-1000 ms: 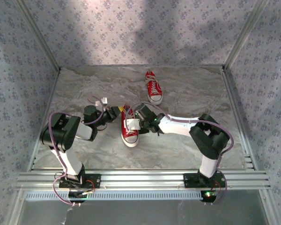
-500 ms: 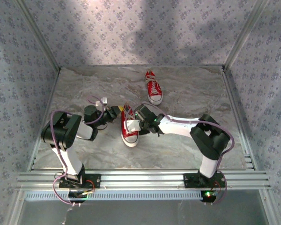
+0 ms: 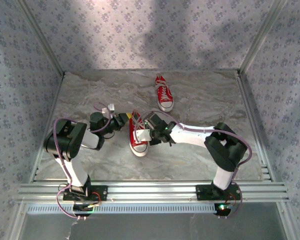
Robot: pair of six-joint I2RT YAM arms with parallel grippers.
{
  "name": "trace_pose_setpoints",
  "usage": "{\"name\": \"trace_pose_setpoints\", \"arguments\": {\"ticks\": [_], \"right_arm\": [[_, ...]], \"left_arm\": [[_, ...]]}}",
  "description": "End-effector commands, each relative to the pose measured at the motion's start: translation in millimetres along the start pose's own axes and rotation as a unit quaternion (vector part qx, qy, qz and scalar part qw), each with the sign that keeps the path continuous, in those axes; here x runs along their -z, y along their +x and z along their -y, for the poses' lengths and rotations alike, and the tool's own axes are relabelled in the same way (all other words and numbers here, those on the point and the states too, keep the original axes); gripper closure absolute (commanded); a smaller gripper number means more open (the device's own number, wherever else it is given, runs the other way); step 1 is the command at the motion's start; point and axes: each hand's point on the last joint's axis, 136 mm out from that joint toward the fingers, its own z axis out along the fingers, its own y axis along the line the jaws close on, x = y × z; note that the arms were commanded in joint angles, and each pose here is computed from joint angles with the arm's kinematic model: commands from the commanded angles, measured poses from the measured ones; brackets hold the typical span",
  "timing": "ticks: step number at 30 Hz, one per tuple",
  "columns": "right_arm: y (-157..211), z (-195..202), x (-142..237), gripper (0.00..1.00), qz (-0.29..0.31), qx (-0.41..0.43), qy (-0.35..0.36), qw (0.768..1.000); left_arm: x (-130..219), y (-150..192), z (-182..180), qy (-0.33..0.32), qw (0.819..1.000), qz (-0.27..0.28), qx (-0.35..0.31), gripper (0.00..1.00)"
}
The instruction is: Tie the shoes
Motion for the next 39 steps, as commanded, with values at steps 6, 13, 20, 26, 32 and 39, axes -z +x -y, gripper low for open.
{"name": "trace_pose_setpoints", "arguments": {"ticks": [6, 13, 20, 26, 32, 39], "right_arm": [[23.0, -47.5, 3.0, 1.0, -0.045, 0.026, -0.088, 0.995], [-10.2, 5.6, 16.7, 0.92, 0.047, -0.066, -0.024, 0.996], [-21.3, 25.9, 36.3, 0.66, 0.114, -0.126, 0.005, 0.985], [-11.4, 76.4, 88.2, 0.56, 0.185, -0.262, 0.123, 0.939], [28.1, 95.7, 119.5, 0.33, 0.161, -0.483, 0.133, 0.85], [79.0, 71.2, 138.1, 0.25, 0.097, -0.616, 0.176, 0.762]], "left_arm": [[3.5, -42.6, 30.7, 0.031, 0.995, 0.076, -0.053, 1.0], [-0.4, -25.3, 39.5, 0.05, 0.995, 0.04, -0.077, 0.98], [-0.6, 9.1, 49.4, 0.048, 0.991, -0.005, -0.124, 0.6], [11.3, 35.1, 54.5, -0.001, 0.98, -0.028, -0.195, 0.2], [42.3, 36.6, 34.8, -0.216, 0.925, -0.018, -0.313, 0.08], [47.3, 44.4, 6.5, -0.318, 0.9, -0.063, -0.291, 0.13]]}}
